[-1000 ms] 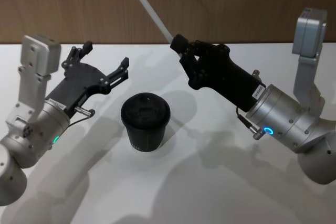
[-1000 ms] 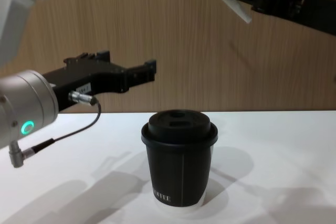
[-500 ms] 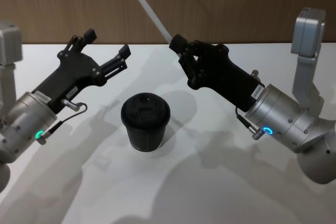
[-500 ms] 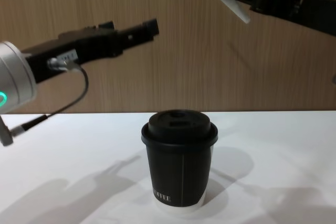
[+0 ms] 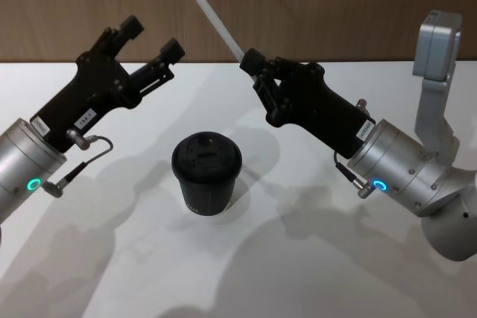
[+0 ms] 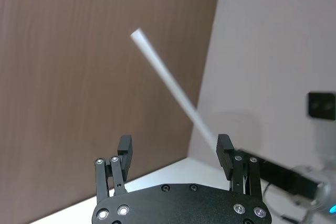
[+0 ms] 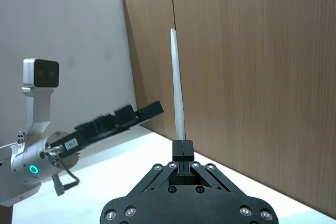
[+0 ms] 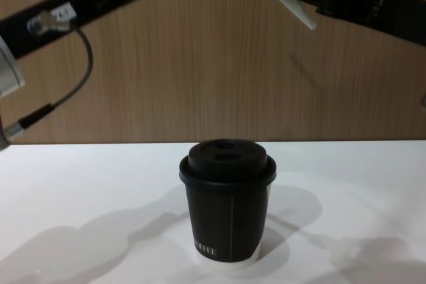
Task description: Pick up the straw with one hand, pass it to the other hand, and insert it into the cup.
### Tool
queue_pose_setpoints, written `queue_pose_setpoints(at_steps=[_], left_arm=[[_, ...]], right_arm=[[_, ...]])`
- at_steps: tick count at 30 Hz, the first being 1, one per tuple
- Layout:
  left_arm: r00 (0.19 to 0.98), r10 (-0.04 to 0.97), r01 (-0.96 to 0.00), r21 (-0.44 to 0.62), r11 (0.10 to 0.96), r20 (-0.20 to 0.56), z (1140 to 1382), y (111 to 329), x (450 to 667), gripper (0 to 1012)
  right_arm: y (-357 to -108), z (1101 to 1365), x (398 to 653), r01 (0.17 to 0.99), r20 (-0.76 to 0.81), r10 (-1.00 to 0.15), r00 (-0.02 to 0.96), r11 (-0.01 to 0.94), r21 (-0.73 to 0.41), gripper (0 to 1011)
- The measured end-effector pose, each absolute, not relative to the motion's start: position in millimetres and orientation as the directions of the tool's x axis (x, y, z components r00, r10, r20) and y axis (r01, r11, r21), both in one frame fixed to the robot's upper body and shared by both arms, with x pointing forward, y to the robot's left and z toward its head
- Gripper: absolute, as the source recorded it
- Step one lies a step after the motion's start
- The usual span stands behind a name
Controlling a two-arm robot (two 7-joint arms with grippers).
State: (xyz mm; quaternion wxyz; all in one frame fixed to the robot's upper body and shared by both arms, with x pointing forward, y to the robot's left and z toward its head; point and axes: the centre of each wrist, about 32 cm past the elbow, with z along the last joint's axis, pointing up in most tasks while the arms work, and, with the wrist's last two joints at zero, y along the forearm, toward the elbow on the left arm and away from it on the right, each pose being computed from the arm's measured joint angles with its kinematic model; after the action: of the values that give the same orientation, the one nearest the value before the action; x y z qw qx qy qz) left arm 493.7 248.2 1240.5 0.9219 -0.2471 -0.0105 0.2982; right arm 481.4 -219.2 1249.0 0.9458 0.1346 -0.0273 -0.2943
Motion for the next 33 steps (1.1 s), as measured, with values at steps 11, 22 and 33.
queue_pose_setpoints(at_steps=[11,22,33], left_arm=[[0.874,0.457,-0.468,-0.546,0.695,-0.167,1240.1,244.5,500.0,1003],[0.888,0.4,-0.452,-0.59,0.669,-0.228,1233.1,235.0,509.1,1003],[0.894,0.324,-0.449,-0.606,0.657,-0.31,1226.7,220.7,521.7,1002]], right_arm=[[-219.2,1249.0,481.4,0.549,-0.027,-0.564,0.825,0.791,0.271,0],[-219.2,1249.0,481.4,0.549,-0.027,-0.564,0.825,0.791,0.271,0],[-219.2,1249.0,481.4,0.549,-0.027,-0.564,0.825,0.791,0.271,0]])
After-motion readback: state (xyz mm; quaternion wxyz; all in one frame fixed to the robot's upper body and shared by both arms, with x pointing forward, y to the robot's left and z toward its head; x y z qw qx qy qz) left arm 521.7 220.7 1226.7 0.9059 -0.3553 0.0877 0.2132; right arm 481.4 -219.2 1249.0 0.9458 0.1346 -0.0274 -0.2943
